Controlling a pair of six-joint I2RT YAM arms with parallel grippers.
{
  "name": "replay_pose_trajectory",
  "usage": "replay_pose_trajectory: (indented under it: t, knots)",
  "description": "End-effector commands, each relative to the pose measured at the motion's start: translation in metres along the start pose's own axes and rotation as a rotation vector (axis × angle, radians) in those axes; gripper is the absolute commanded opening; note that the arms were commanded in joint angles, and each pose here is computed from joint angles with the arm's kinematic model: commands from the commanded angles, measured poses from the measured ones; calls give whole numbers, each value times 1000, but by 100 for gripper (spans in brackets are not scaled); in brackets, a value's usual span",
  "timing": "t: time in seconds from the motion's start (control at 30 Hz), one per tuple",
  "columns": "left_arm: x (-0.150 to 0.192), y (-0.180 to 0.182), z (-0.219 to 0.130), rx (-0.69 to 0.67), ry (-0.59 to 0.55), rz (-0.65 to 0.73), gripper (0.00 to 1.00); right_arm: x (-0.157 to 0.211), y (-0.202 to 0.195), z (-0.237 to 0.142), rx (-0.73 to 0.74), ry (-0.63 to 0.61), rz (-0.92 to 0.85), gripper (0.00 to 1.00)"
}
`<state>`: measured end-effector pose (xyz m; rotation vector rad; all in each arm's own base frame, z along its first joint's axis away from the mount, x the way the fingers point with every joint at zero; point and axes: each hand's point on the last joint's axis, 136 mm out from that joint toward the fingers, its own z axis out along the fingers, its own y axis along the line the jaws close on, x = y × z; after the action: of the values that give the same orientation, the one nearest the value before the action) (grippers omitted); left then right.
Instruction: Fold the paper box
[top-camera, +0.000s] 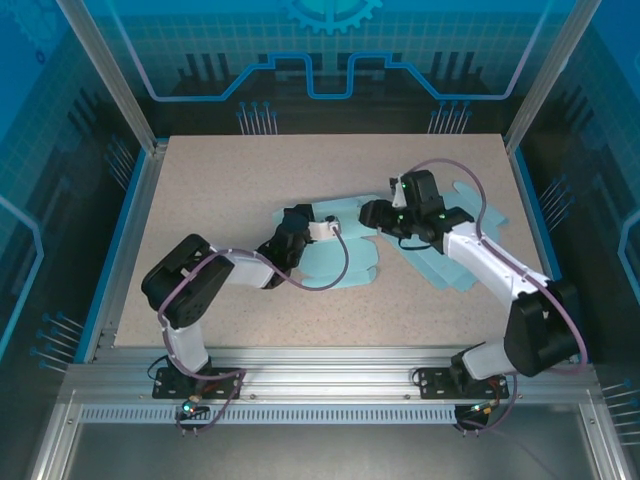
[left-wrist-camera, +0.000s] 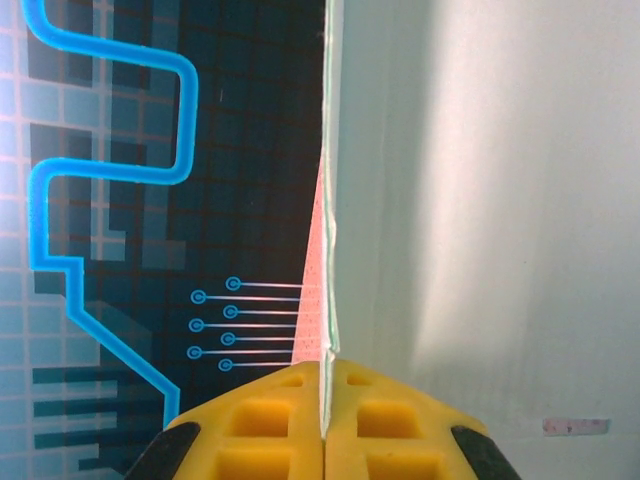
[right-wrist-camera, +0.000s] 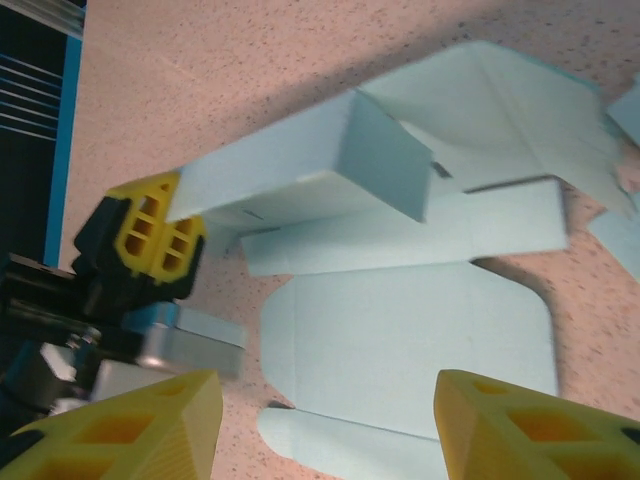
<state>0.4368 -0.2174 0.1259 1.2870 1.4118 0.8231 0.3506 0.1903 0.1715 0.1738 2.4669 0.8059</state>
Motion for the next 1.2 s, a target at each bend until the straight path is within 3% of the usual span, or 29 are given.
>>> replay_pose_trajectory:
  t: [0.0,0.27,0.7,1.17]
  knots:
    - [-6,21,-10,-4,-40,-108,1,10,-28,-2,64,-20,29,58]
    - [-10,28,-20,33,-72,-198,2,30,-67,19,48,-61,98,54]
    - [-10,24,-25,70,-80,-213,1,-6,-72,52,26,-171,17,56]
    - [-12,27,-30,86,-90,-236,1,-21,-65,71,-44,-187,25,58]
